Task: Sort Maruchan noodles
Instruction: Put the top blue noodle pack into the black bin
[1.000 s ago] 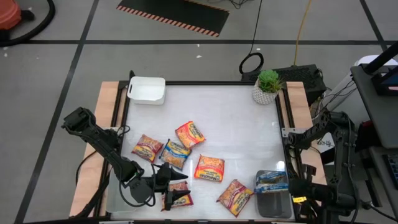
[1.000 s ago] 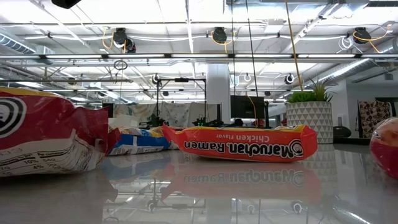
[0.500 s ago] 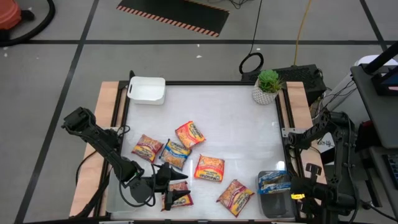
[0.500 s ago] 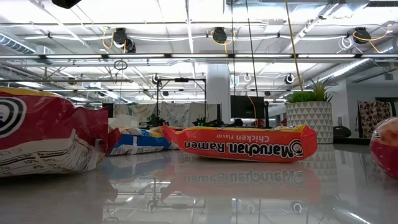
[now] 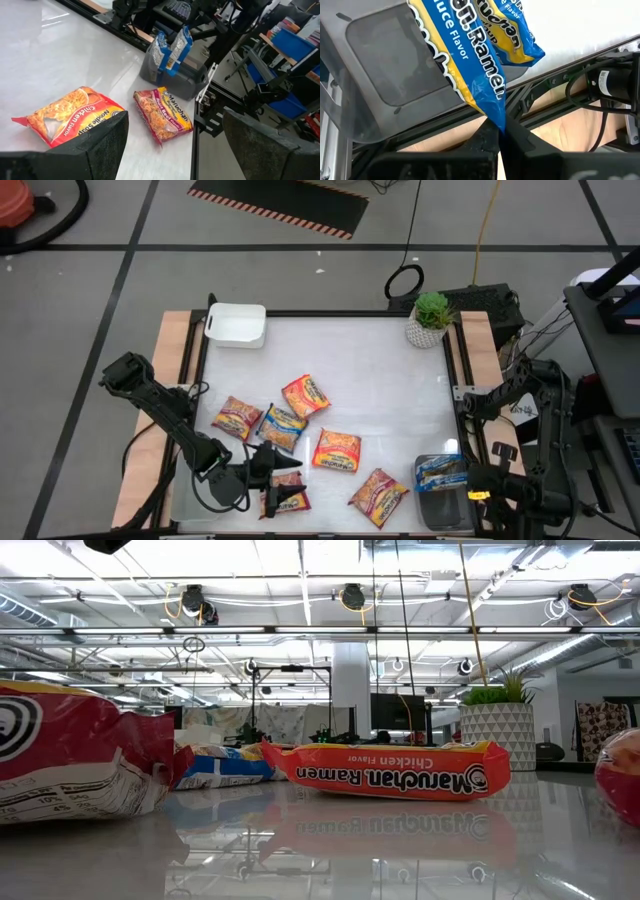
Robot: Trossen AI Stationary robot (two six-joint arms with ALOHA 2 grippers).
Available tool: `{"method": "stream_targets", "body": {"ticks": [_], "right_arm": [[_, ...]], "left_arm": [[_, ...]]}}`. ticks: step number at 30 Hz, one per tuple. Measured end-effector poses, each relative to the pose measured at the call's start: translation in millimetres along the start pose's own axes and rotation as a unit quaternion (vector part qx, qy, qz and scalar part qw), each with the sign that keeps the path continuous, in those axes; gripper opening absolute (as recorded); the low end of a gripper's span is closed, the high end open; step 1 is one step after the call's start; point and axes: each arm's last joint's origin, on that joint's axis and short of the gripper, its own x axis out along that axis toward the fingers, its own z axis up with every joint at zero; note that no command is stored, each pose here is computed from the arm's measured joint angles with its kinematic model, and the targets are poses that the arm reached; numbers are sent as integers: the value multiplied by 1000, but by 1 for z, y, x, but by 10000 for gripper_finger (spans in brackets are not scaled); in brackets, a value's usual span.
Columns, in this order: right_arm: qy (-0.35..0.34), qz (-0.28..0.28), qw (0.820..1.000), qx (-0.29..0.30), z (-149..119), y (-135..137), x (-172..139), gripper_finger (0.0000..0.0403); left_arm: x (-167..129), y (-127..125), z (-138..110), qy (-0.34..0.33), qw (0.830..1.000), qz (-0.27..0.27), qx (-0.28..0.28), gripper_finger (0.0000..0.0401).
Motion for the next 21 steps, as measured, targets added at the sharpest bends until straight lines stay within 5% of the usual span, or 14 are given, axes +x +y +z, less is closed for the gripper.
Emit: {"method": "stream_targets", "body": {"ticks": [10,21], "right_arm": [[71,-26,997,26,-3,-1,6,0],[30,-30,999,19,-1,-2,12,37]], "left_arm": [[0,0,0,-3,1000,2,0,326],[0,0,0,-3,1000,2,1,326]]}}
